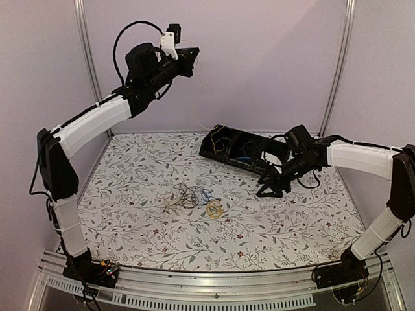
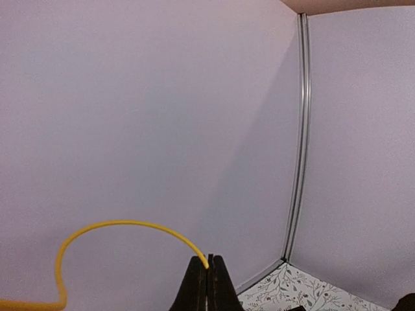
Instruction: Untangle the cables
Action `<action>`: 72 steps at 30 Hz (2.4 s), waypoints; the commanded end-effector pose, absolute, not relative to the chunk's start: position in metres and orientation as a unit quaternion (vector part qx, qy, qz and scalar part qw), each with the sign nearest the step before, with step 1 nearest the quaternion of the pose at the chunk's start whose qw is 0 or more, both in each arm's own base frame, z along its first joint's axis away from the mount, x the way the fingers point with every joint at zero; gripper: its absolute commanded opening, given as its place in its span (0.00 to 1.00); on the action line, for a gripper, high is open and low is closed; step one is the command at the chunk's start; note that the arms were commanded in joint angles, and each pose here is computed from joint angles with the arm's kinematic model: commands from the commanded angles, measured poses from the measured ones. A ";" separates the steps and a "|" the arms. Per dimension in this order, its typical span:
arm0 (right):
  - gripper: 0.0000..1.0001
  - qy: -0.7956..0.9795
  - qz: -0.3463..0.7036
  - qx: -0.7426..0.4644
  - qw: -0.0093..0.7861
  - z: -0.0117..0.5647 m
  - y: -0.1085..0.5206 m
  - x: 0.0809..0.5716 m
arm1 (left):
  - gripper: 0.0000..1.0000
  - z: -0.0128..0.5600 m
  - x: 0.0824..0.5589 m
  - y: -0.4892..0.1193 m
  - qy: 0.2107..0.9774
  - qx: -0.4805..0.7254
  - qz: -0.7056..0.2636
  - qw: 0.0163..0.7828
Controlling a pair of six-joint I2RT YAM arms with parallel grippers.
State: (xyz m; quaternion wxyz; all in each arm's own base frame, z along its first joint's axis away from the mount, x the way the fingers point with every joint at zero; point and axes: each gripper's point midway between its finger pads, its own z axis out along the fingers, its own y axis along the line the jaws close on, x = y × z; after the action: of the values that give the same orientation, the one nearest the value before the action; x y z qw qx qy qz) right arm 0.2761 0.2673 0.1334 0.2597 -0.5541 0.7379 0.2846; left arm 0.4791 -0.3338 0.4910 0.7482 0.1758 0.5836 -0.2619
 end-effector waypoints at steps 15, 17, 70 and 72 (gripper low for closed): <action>0.66 0.761 0.274 -0.518 0.278 0.126 0.236 0.277 | 0.00 0.432 0.567 -0.370 0.600 0.166 -0.312 0.718; 0.66 0.761 0.275 -0.518 0.278 0.126 0.236 0.277 | 0.00 0.442 0.562 -0.369 0.589 0.166 -0.318 0.724; 0.66 0.772 0.281 -0.505 0.265 0.107 0.231 0.281 | 0.00 0.320 0.607 -0.398 0.608 0.134 -0.393 0.677; 0.66 0.772 0.281 -0.505 0.264 0.104 0.230 0.281 | 0.00 0.309 0.607 -0.406 0.609 0.139 -0.405 0.668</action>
State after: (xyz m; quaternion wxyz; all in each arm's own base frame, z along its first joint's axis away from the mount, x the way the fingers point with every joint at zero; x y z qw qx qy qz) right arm 0.2809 0.2311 0.1115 0.2680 -0.5103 0.7703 0.2729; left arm 0.6047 -0.3935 0.3343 0.6871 0.1330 0.6074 -0.3760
